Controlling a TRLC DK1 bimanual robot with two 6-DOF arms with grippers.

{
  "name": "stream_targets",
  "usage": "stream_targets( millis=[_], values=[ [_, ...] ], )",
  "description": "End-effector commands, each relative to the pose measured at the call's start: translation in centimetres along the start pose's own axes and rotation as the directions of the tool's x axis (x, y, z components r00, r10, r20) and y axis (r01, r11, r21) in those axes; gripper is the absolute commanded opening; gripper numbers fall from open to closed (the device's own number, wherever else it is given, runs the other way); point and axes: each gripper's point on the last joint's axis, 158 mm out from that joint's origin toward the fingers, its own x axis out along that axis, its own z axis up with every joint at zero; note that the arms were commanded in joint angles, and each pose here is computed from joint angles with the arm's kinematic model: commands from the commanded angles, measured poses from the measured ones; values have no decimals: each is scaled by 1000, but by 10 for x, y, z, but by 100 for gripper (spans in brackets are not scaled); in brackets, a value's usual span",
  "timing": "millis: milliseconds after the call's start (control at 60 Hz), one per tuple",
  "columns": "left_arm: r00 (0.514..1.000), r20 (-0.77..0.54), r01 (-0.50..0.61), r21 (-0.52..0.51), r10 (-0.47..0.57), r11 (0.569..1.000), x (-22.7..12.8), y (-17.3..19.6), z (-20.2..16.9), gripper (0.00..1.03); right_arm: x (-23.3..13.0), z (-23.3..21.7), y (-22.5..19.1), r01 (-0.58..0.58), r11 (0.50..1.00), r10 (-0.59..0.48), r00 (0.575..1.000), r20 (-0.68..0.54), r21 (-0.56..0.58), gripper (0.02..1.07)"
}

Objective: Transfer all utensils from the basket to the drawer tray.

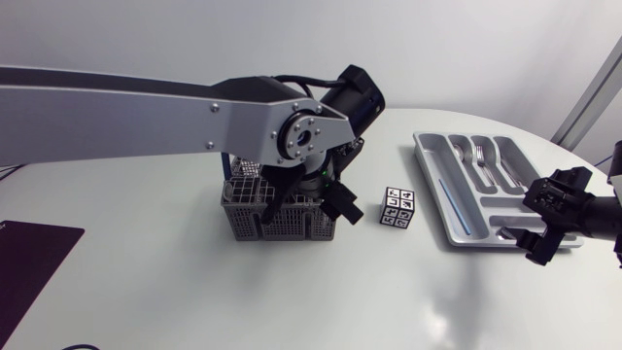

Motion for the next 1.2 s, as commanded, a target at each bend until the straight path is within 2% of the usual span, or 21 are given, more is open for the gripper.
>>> stream_targets(
  millis=[0,33,367,500,617,717,767,1000,1183],
  values=[
    [1000,5,-16,-13,16,1000,5,-2,7,59,-2,5,22,-35,999,36,999,-1,17,102],
    [1000,4,-22,-11,22,1000,7,-2,7,59,-2,7,26,-40,999,40,999,2,18,102],
    [999,9,-41,-8,41,999,14,-3,7,29,-16,34,49,-32,999,33,999,33,-16,102],
    [999,12,-35,12,35,999,15,-11,6,24,-19,40,53,-35,999,36,999,41,-27,102],
    [999,22,-33,15,33,999,14,-12,8,13,-20,40,54,-36,999,37,999,39,-29,102],
    [999,29,-33,17,33,999,11,-11,8,9,-20,41,57,-37,999,39,998,42,-32,102],
    [999,41,-33,18,32,999,9,-11,10,4,-21,41,57,-36,999,38,998,43,-35,102],
    [999,41,-33,27,32,999,7,-13,8,4,-22,42,57,-34,999,35,998,42,-37,102],
    [994,82,-69,31,66,997,-8,-3,16,4,-22,42,60,-36,998,38,998,42,-44,102]
  ],
)
